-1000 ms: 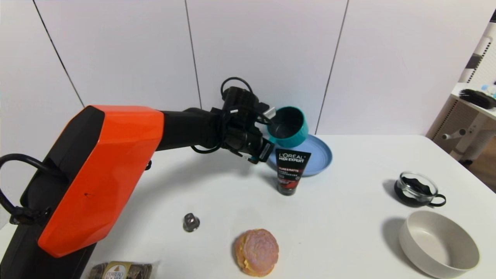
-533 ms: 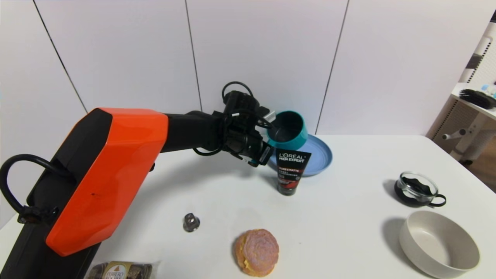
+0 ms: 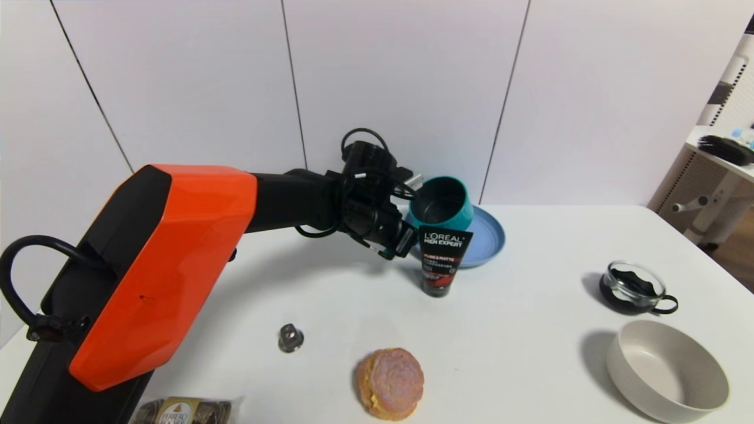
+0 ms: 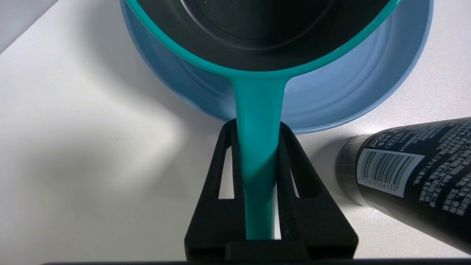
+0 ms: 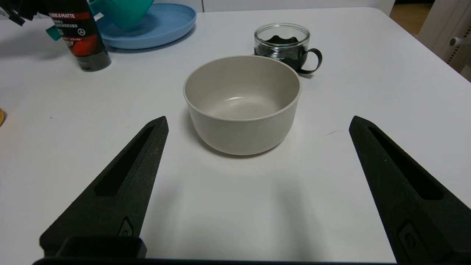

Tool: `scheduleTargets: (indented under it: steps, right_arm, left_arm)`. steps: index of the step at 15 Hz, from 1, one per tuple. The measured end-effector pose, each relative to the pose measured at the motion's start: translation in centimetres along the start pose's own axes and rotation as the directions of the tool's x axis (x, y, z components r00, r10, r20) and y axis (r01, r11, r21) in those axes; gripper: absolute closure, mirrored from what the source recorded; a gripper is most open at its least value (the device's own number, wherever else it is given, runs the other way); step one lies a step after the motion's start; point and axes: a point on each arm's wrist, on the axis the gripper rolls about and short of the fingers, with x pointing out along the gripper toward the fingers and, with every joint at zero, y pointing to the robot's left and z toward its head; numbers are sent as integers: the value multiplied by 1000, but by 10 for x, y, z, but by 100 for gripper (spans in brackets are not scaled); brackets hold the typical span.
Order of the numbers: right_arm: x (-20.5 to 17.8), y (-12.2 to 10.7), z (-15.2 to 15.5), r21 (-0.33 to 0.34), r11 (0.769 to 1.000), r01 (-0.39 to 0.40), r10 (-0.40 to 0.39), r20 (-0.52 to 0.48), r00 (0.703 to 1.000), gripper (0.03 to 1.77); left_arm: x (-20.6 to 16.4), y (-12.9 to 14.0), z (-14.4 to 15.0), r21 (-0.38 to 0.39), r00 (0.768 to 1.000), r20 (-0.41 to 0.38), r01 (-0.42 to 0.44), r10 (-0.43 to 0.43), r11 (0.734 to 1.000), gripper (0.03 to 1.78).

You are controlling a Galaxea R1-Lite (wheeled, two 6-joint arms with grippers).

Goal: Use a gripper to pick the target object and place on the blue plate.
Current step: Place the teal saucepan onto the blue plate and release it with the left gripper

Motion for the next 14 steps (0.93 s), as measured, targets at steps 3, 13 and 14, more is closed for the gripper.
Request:
scheduleTargets:
  steps: [3,13,14]
  right_arm:
    - [0,0,0,0,1000,0,0,0,1000,10]
    - [0,0,0,0,1000,0,0,0,1000,10]
    - [0,0,0,0,1000,0,0,0,1000,10]
  left_arm:
    - [-1,0,1,2,1000,1,-3,3,1000,153]
    - [-5,-2,0,0,1000,-21,3,-3,1000,63]
    - [-10,-2,3,8,1000,-24,2,-2,1000,56]
